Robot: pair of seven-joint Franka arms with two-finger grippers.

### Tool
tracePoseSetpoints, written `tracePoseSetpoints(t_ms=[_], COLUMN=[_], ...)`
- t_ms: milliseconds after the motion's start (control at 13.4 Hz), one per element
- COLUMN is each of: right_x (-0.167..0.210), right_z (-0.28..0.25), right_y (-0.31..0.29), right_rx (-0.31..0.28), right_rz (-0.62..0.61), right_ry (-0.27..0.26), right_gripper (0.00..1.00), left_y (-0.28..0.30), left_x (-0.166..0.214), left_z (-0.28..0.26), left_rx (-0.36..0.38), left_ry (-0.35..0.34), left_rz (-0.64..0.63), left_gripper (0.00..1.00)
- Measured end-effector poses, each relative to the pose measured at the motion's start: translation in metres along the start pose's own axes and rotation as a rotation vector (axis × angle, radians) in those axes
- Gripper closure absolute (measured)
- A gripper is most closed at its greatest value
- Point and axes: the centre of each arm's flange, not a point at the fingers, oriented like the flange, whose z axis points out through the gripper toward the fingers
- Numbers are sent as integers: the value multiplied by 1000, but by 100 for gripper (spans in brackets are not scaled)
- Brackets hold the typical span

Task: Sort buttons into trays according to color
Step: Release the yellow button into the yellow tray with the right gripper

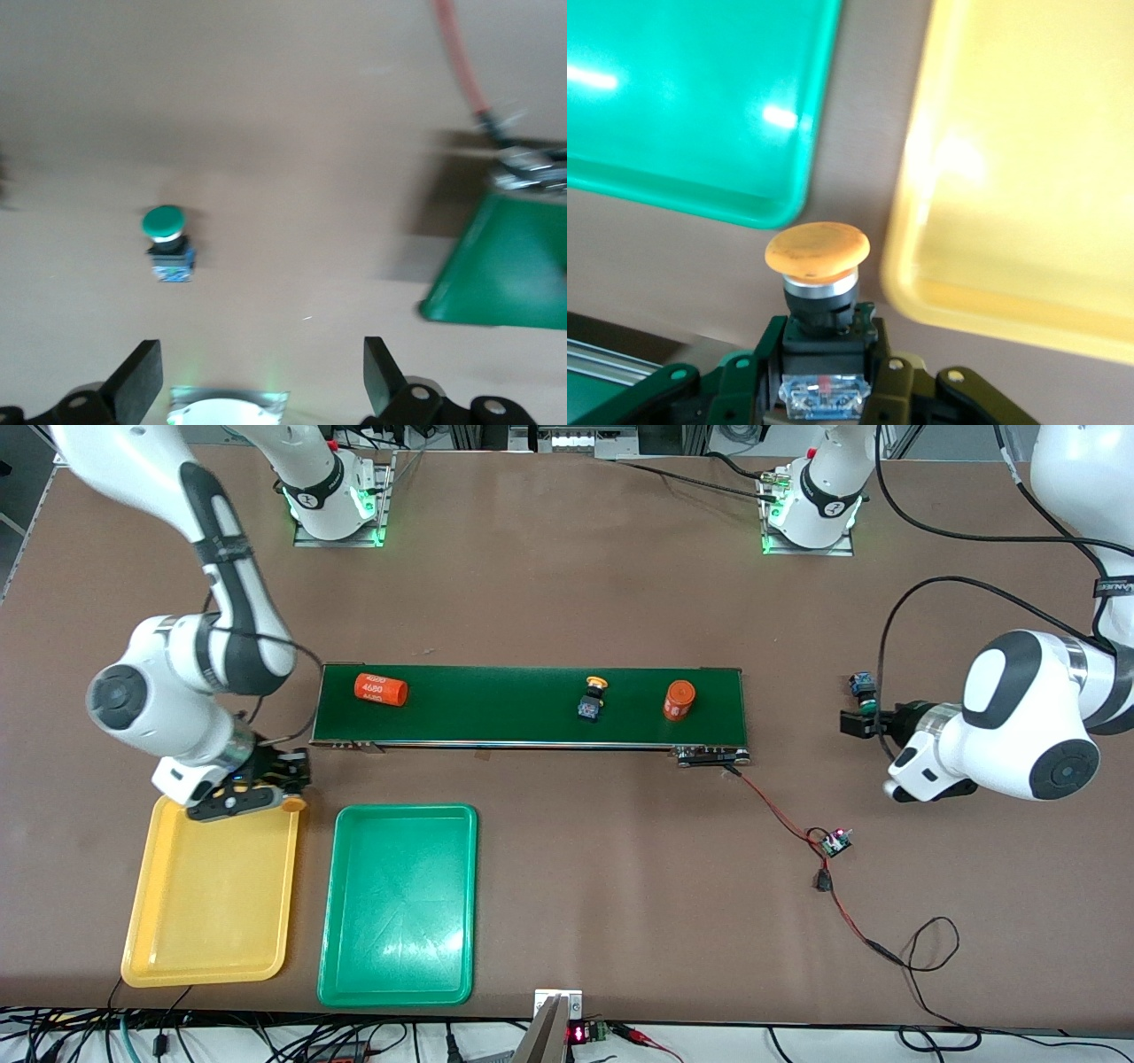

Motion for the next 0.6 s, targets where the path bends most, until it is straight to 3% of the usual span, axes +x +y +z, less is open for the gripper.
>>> tracePoseSetpoints(t_ms=[224,596], right_x=[-12,-33], right_z=[14,42], right_y=[44,109], right_rx=[2,-3], right_rz=[-251,-807], right_ry=[-14,-23], right_gripper=[59,59], left_y=[-15,-22], left_x=[2,-23], left_z=[48,101], left_rx=[13,48], left_ry=[-74,68], left_rz=[-11,4], left_gripper=[0,0])
